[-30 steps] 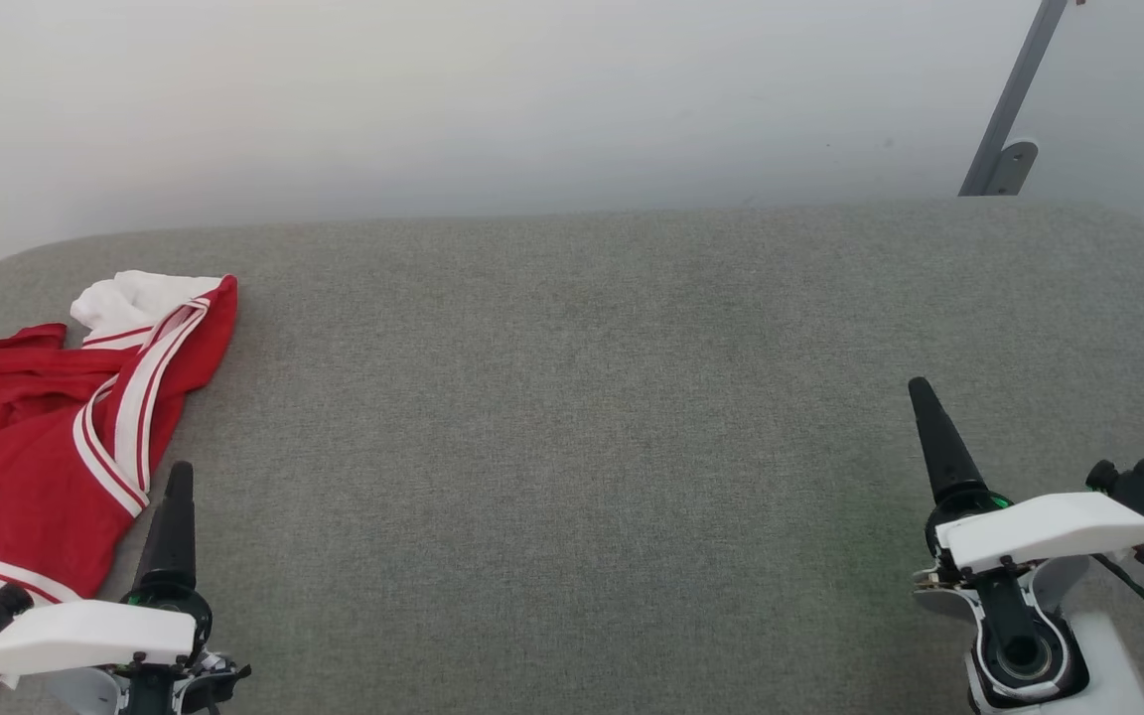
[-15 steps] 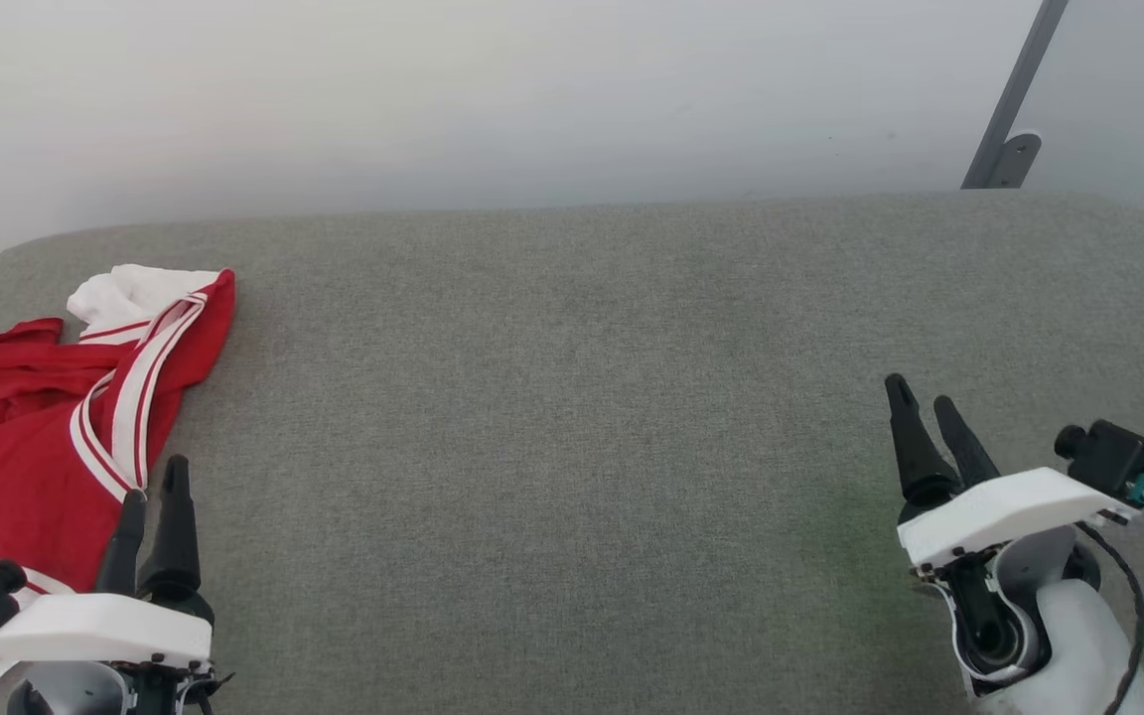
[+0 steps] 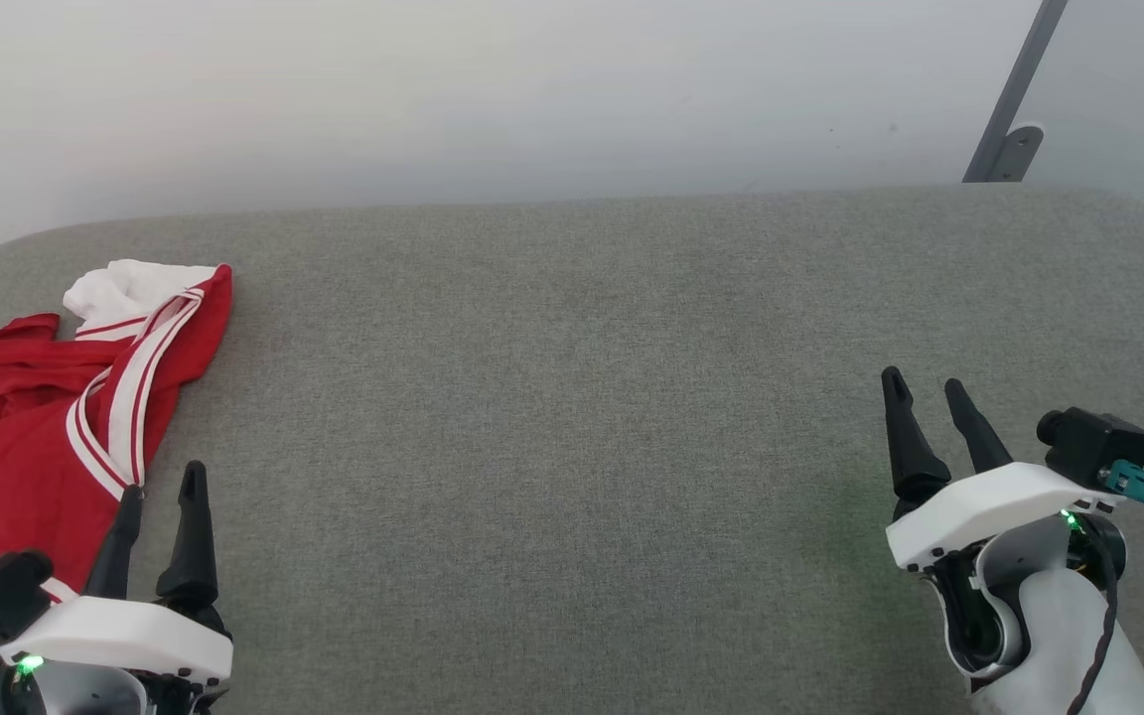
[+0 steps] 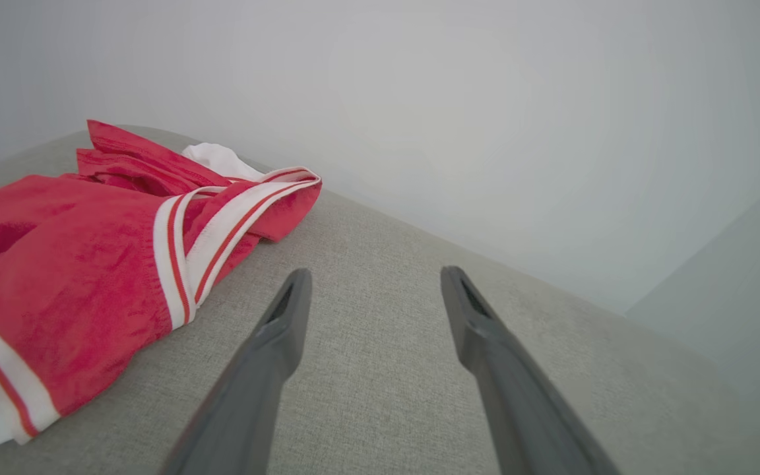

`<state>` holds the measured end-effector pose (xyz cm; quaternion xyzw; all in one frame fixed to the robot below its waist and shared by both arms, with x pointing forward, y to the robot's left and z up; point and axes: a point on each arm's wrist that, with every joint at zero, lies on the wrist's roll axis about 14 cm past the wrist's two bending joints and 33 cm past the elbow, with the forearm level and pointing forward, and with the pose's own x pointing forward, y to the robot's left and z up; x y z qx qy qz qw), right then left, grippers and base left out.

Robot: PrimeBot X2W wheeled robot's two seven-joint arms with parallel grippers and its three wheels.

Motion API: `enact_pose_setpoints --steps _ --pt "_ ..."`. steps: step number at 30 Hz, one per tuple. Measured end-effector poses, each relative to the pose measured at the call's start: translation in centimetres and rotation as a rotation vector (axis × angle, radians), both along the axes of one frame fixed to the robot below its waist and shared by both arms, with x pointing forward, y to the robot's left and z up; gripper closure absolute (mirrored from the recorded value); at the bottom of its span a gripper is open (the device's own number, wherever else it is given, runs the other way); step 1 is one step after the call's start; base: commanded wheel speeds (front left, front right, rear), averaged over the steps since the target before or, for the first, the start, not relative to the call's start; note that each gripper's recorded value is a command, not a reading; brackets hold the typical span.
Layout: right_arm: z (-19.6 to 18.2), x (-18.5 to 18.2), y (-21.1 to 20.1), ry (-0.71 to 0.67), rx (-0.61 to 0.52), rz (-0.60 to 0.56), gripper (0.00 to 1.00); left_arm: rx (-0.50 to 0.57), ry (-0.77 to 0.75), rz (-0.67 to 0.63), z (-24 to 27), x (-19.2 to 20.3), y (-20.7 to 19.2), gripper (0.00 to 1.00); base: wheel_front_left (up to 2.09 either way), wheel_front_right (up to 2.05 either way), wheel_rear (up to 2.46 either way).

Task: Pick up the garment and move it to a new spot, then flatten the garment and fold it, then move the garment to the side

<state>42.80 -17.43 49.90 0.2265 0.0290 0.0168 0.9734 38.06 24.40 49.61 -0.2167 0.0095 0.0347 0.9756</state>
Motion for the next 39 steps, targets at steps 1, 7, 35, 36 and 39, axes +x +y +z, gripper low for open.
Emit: enact_pose_setpoints --steps 1,7,35,36,39 --pt "0.1 0.0 0.0 -0.004 -0.013 0.001 0.00 0.012 0.002 -0.003 0.0 0.0 0.0 0.00 0.00 0.00 0.00" --pt "0.2 0.1 0.2 -0.020 -0.096 0.014 0.00 0.093 -0.004 -0.022 0.1 0.0 -0.3 0.00 0.00 0.00 0.00" --pt "0.6 0.3 0.2 -0.083 -0.398 0.041 0.00 0.327 -0.012 -0.048 -0.3 -0.5 -0.4 0.00 0.00 0.00 0.00" --pt "0.5 0.3 0.1 -0.080 -0.407 0.039 0.00 0.330 -0.012 -0.046 -0.3 -0.5 -0.4 0.00 0.00 0.00 0.00" --pt "0.3 0.2 -0.3 -0.078 -0.426 0.032 0.00 0.345 -0.011 -0.043 -0.4 -0.6 -0.2 0.00 0.00 0.00 0.00"
